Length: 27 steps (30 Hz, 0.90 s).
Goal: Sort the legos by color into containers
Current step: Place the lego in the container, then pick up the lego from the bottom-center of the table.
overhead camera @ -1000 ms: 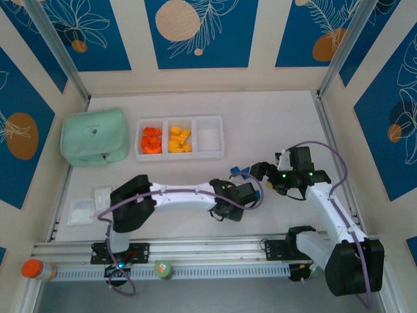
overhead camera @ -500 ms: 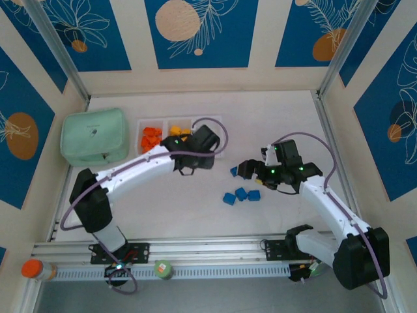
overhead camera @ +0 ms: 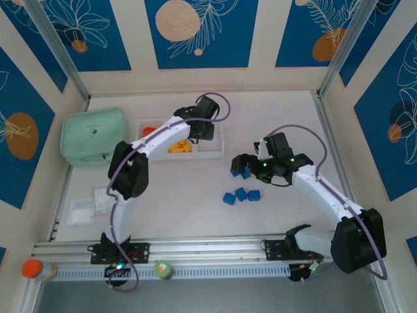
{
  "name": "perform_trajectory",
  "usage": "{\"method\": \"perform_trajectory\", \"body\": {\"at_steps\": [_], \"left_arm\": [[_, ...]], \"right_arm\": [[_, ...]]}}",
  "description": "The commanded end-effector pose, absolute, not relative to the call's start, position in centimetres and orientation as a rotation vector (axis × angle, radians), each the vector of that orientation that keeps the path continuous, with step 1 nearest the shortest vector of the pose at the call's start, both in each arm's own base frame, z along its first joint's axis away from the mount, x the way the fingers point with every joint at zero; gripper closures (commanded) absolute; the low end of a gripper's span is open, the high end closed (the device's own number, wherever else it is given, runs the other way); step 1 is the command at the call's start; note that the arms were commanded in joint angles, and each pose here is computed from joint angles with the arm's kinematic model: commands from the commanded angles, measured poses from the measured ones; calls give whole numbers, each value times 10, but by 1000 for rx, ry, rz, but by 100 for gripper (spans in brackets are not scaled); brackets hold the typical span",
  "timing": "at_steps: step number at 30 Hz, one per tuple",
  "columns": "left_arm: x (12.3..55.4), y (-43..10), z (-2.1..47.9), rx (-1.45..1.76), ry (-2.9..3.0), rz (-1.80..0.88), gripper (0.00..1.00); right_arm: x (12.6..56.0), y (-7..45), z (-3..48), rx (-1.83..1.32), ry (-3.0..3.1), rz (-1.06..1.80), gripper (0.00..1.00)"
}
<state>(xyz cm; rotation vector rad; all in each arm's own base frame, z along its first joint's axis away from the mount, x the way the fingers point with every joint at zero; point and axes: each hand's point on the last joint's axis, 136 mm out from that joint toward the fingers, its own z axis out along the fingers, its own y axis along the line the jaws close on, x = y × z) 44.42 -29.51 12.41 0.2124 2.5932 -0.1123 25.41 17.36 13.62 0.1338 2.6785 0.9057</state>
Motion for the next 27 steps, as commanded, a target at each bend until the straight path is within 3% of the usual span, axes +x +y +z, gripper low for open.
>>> {"method": "perform_trajectory", "body": {"at_steps": [1, 8, 13, 18, 27], "left_arm": [[453, -303, 125, 248, 2598, -155, 46], [462, -311, 147, 263, 2548, -199, 34], [445, -309, 177, 270, 2533, -269, 33], [402, -302, 202, 284, 2500, -418, 32], [303, -263, 189, 282, 2537, -562, 23]], "right_arm": [[260, 177, 143, 78, 2669, 851, 1], [256, 187, 136, -28, 2715, 769, 1], [248, 193, 130, -127, 2747, 695, 1], [235, 201, 121, -248, 2780, 613, 1], [220, 220, 104, -455, 2810, 531, 2]]}}
